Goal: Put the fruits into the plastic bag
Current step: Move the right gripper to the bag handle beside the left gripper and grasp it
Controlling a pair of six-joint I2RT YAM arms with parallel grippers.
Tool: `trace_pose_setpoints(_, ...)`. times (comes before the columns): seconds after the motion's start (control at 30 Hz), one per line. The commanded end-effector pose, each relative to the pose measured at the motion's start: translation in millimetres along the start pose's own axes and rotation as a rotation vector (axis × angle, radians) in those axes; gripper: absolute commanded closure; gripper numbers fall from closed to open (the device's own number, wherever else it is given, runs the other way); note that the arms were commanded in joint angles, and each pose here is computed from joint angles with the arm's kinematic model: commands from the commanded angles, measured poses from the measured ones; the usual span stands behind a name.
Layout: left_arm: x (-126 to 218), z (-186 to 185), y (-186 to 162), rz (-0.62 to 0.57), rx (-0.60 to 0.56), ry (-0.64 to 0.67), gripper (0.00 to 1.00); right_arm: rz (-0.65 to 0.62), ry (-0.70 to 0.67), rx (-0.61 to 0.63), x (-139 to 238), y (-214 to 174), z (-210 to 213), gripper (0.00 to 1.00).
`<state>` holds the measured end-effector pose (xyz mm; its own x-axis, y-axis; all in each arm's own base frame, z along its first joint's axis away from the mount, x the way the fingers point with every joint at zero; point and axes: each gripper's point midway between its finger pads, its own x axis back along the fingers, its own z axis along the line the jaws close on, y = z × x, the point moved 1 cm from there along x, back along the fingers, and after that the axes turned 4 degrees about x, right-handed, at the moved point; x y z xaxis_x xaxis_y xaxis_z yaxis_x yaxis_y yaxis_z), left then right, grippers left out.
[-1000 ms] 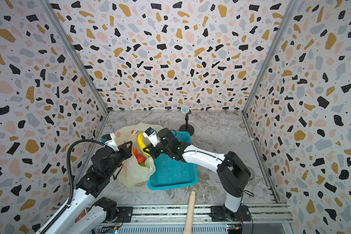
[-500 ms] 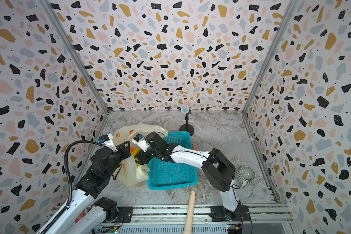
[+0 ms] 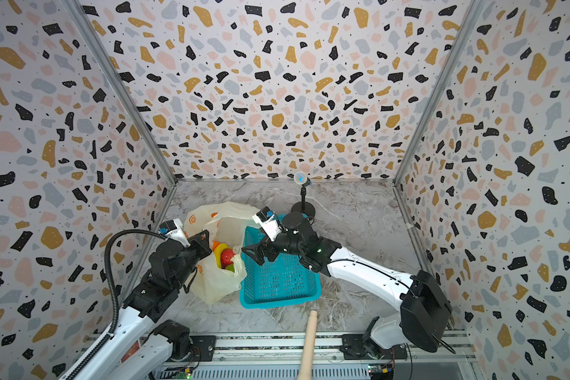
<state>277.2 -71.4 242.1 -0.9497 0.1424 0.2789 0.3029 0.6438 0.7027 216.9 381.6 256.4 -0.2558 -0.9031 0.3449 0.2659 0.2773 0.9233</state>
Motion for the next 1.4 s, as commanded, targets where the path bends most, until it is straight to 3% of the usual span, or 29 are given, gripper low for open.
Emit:
trace_pose_setpoints(0.0,-1.5,-1.0,2.8,-0.022,0.007,-0.006,1.00,0.075,0.036,0.056,-2.0,-23.9,22.5,0.01)
trace_pose_setpoints(0.2,-3.8,0.3,-0.2,-0.009,0.004,0.000,1.00,0.103,0.115,0.109,-15.0,-33.0,57.9,0.01)
trace_pose_setpoints(0.47,-3.6,0.6,-1.4,-0.004,0.004,-0.001,1.00,0.106,0.097,0.123,-45.6,-35.2,56.7,0.15)
trace_pose_setpoints(0.57,-3.0,0.5,0.3,-0.008,0.005,0.003,1.00,0.094,0.067,0.128,-60.2,-28.8,49.1,0.30)
trace_pose_setpoints(0.63,-1.7,2.6,2.5,-0.017,0.006,0.021,1.00,0.082,0.061,0.136,-68.0,-20.7,46.2,0.45)
trace_pose_setpoints(0.73,2.1,16.9,9.3,-0.053,0.013,0.109,1.00,0.066,0.074,0.159,-76.6,-7.6,47.5,0.78)
trace_pose_setpoints(0.8,10.5,40.1,17.3,-0.111,0.024,0.241,1.00,0.047,0.082,0.184,-82.0,6.5,49.6,1.00)
trace_pose_setpoints(0.9,30.9,71.8,31.4,-0.223,0.054,0.419,1.00,0.025,0.075,0.240,-90.0,29.8,52.4,1.00)
trace_pose_setpoints(1.0,50.2,87.1,43.4,-0.314,0.069,0.502,1.00,-0.005,0.056,0.323,-96.8,56.5,60.0,1.00)
trace_pose_setpoints(1.17,64.5,92.8,51.1,-0.387,0.114,0.505,1.00,-0.058,-0.028,0.501,-106.1,97.6,79.5,1.00)
trace_pose_setpoints(1.37,57.2,95.5,42.0,-0.351,0.120,0.508,1.00,-0.101,-0.193,0.682,-109.2,126.5,85.8,1.00)
